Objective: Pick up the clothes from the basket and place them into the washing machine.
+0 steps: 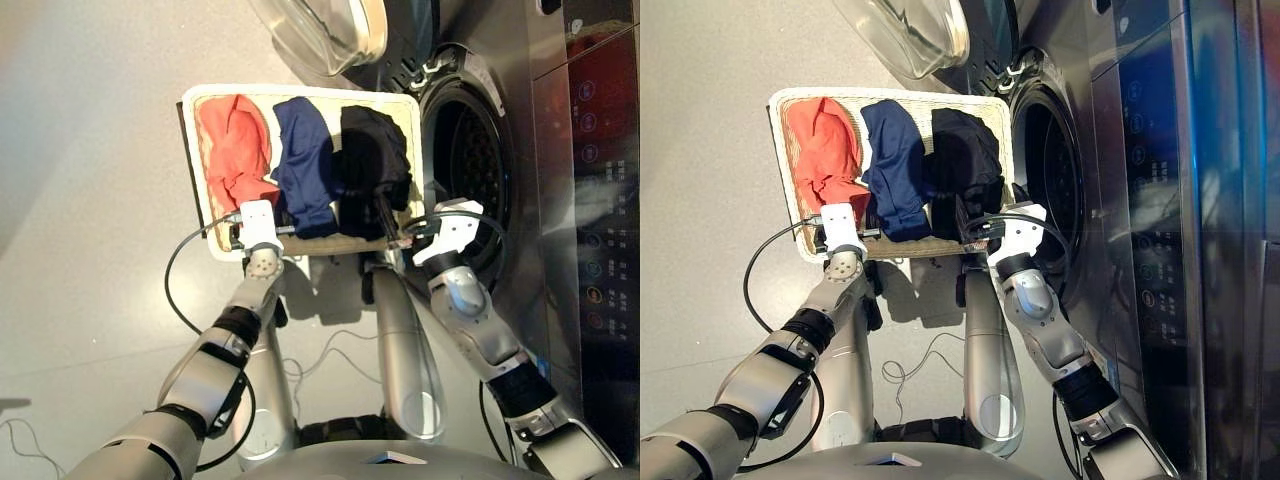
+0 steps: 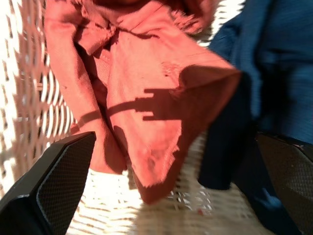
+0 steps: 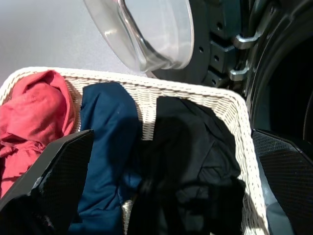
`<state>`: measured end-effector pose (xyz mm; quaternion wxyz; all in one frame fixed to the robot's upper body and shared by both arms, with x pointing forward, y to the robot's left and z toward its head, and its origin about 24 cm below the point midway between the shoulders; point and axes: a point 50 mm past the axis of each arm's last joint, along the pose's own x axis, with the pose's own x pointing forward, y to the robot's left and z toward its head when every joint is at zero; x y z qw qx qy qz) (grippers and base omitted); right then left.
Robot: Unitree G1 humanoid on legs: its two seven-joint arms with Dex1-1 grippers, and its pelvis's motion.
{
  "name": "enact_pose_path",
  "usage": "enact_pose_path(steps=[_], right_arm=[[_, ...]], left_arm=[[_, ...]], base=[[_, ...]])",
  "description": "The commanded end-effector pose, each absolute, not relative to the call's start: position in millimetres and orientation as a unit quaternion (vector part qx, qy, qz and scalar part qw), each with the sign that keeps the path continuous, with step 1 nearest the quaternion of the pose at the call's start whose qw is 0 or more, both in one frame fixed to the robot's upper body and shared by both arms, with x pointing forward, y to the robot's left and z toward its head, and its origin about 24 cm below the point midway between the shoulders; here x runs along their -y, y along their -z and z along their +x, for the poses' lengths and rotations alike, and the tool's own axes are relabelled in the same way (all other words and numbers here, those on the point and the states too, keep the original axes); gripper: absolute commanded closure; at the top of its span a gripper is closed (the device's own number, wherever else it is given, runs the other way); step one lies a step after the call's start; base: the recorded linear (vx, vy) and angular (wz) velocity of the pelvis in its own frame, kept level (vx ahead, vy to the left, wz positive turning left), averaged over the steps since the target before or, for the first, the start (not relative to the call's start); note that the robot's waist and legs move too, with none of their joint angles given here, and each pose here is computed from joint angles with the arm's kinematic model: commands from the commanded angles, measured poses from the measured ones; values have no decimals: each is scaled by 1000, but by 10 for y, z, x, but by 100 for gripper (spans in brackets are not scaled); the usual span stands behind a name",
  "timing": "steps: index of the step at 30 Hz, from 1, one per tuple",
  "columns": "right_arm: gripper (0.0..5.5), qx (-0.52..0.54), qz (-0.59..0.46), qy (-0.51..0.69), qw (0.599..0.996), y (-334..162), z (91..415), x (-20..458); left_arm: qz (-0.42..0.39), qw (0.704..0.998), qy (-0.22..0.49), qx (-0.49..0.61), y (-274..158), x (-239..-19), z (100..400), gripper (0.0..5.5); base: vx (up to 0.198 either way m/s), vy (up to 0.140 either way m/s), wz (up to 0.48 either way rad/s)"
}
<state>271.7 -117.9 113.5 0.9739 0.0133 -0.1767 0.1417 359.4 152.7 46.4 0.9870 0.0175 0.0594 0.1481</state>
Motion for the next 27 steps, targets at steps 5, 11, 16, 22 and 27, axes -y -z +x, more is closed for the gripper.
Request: enact_pose_path(steps=[5, 11, 16, 22, 27], right_arm=[[0, 297, -1, -148, 944, -1557, 2656, 1132], [0, 301, -10, -146, 942, -1570, 2655, 1153], [0, 299, -12, -152, 942, -1567, 2651, 1156], [0, 304, -13, -151, 941, -1597, 2667, 1163], [0, 305, -14, -153, 940, -1600, 2655, 1169]], left_arm=[[11, 977, -213, 15, -925, -1779, 3791, 0], [-2, 967, -249, 49, -1194, -1925, 3870, 0], [-24, 961, -266, 76, -1345, -1977, 3886, 0], [-38, 956, -281, 78, -1403, -2057, 3899, 0], [-63, 952, -294, 61, -1388, -2178, 3912, 0]], base=[[-2, 10, -18], [0, 0, 0], [0, 0, 0], [0, 0, 0], [0, 0, 0]])
